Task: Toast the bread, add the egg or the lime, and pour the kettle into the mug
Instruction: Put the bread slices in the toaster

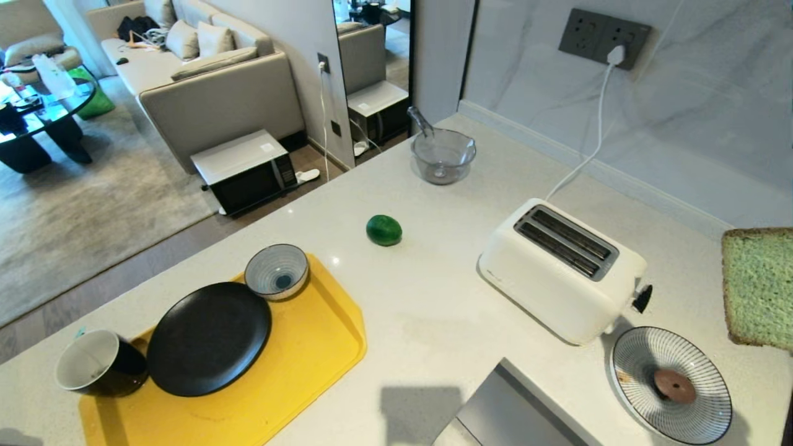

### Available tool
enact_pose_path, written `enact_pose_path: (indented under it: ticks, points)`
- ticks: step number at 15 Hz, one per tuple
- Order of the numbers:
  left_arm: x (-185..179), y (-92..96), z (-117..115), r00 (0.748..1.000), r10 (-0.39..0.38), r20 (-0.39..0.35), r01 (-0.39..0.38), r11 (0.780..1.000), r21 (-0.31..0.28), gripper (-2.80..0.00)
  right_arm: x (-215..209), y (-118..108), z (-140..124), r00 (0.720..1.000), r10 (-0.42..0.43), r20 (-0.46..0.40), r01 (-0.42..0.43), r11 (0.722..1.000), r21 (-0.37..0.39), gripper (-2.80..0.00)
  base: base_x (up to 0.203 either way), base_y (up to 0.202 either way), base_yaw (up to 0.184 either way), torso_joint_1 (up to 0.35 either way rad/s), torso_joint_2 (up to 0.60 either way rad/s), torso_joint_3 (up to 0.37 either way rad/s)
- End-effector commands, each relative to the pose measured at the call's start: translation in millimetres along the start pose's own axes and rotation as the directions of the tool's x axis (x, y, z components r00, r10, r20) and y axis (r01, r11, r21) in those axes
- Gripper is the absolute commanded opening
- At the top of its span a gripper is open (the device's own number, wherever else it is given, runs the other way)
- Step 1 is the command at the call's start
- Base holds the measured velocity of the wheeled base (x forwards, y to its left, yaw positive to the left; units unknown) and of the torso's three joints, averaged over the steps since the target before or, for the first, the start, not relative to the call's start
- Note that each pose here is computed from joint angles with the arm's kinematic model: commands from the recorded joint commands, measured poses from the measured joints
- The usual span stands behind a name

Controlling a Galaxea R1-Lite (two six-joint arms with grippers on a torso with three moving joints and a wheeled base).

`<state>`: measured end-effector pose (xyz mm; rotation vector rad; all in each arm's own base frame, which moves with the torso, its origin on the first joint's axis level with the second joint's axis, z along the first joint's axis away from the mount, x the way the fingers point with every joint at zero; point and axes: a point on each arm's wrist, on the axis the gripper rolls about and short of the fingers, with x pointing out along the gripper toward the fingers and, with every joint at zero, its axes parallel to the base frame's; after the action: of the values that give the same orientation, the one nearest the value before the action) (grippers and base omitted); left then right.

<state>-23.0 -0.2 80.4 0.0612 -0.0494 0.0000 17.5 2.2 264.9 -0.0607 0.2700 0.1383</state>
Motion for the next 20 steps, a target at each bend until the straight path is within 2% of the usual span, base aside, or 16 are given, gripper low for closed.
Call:
enact_pose_path:
  ticks: [1,4,6,9,11,14,16,20]
  points:
    - [0.9,-0.3,-4.7,1.0,-0.001,-0.014,0.001,1.0,0.0,-2.8,1.0,0.0,0.2,1.0,-0.001,-0.005,0.001,1.0,-0.002,-2.8,0.002,0.0,-0.07,0.002,0.0,-0.002]
    - [0.9,-0.3,-4.7,1.0,-0.001,-0.014,0.001,1.0,0.0,-2.8,4.1,0.0,3.7,1.0,-0.001,-0.011,0.001,1.0,-0.005,-2.8,0.0,0.0,0.0,0.0,0.0,0.0]
    - [0.9,-0.3,-4.7,1.0,-0.001,-0.014,0.001,1.0,0.0,-2.8,11.3,-0.1,9.9,1.0,-0.005,-0.01,0.005,0.999,-0.033,-2.8,0.0,0.0,0.0,0.0,0.0,0.0]
    - [0.9,-0.3,-4.7,1.0,-0.001,-0.014,0.001,1.0,0.0,-2.8,39.1,-0.5,29.3,1.0,-0.018,-0.001,0.018,0.994,-0.109,-2.8,0.0,0.0,0.0,0.0,0.0,0.0]
    - [0.9,-0.3,-4.7,1.0,-0.001,-0.014,0.001,1.0,0.0,-2.8,60.6,-4.5,43.8,0.998,-0.06,-0.022,0.056,0.984,-0.17,-2.8,0.0,0.0,0.0,0.0,0.0,0.0]
    - [0.9,-0.3,-4.7,1.0,-0.001,-0.014,0.001,1.0,0.0,-2.8,82.3,-13.0,58.2,0.992,-0.114,-0.049,0.092,0.944,-0.318,-2.8,0.0,0.0,0.0,0.0,0.0,0.0]
    - [0.9,-0.3,-4.7,1.0,-0.001,-0.014,0.001,1.0,0.0,-2.8,95.8,-24.0,70.2,0.988,-0.142,-0.058,0.111,0.923,-0.369,-2.8,0.0,0.0,0.0,0.0,0.0,0.0]
    - [0.9,-0.3,-4.7,1.0,-0.001,-0.014,0.001,1.0,0.0,-2.8,130.6,-51.9,103.0,0.995,-0.087,-0.042,0.058,0.885,-0.461,-2.8,0.0,0.0,0.0,0.0,0.0,0.0]
